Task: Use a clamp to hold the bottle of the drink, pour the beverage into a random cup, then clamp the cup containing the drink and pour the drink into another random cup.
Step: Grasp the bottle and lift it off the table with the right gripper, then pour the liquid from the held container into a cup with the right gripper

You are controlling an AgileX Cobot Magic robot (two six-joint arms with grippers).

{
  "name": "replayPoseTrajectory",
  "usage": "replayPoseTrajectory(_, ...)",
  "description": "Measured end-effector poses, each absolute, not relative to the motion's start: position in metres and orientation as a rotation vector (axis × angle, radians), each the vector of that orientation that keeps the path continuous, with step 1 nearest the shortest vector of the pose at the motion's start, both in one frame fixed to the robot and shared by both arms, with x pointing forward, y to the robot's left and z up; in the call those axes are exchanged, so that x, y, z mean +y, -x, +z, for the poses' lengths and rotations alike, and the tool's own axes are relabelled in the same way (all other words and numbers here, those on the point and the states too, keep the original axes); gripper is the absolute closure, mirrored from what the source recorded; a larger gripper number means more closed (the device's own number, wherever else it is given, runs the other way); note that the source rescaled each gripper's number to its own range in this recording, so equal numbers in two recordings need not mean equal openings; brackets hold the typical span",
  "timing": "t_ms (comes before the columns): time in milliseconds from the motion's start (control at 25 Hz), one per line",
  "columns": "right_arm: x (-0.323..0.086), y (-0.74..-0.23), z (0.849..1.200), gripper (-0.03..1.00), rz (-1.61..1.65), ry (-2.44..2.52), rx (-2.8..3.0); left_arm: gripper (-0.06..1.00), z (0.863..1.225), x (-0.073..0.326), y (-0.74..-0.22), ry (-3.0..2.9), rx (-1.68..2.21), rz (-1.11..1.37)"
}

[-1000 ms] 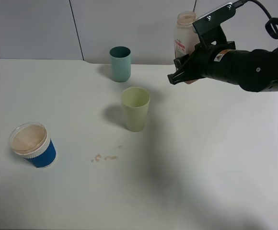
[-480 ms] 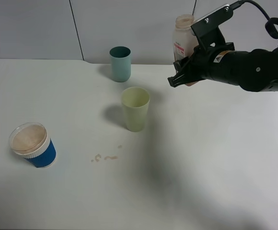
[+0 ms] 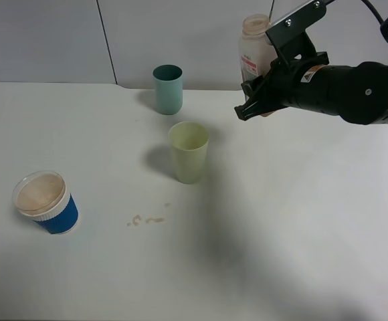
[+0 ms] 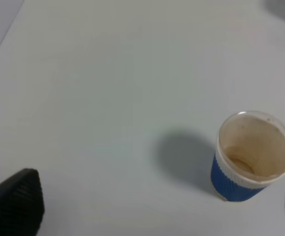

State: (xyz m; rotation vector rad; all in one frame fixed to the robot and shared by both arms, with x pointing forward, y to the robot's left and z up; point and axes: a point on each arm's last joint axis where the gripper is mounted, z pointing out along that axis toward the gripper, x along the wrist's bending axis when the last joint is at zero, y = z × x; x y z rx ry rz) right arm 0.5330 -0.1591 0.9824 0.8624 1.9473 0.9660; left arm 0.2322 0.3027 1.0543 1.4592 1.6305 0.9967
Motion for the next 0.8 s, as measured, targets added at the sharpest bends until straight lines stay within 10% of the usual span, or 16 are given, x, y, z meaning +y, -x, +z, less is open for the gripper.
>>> replayPoseTrajectory(800, -0.153, -0.5344, 0.9816, 0.97, 0.838, -0.695, 2.122, -0.06, 1.0543, 0.3027, -0.2322, -1.459, 1.63, 0.997)
